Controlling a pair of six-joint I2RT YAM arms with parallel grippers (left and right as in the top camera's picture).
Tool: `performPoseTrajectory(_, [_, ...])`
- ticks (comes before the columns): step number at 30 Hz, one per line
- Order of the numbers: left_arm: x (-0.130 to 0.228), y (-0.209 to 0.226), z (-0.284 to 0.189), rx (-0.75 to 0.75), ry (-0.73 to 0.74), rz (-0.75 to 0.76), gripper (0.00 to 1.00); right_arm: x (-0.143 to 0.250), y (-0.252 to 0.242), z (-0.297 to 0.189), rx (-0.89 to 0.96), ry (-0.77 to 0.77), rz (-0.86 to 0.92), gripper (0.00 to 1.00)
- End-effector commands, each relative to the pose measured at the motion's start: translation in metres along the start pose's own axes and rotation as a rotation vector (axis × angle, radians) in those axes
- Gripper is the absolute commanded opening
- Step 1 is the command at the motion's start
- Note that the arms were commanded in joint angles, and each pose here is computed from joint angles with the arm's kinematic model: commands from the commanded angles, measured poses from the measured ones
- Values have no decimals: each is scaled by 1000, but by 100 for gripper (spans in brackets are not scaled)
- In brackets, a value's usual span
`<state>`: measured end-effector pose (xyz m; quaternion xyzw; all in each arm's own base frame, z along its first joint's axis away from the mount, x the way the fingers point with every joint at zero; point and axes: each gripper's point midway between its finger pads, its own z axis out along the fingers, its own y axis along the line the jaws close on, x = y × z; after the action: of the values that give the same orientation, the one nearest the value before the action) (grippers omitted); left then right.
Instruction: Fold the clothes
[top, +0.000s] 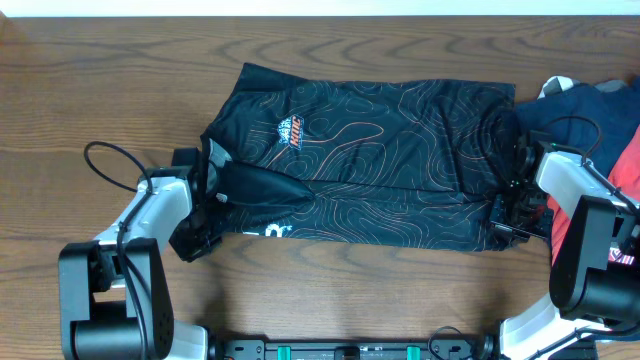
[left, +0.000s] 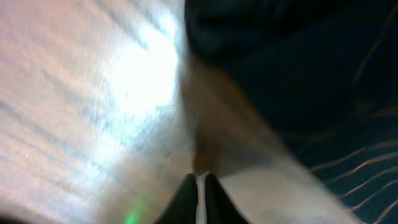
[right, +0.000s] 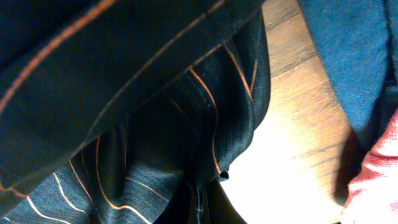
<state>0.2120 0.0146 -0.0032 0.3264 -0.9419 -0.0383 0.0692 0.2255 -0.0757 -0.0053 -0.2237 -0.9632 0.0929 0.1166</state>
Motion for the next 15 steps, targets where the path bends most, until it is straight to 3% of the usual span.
performPoseTrajectory(1, [-8, -6, -7, 43, -45, -24, 40, 6, -7, 13, 34, 37, 25, 3])
performPoseTrajectory(2, [-11, -11, -10, 74, -56, -24, 51, 6, -7, 13, 33, 36, 26, 3])
performPoseTrajectory(4, [-17, -20, -15, 121, -77, -23, 61, 5, -7, 13, 33, 35, 26, 4])
performPoseTrajectory(15, [-48, -27, -26, 147, -223, -46, 63, 3, -6, 13, 30, 24, 28, 4])
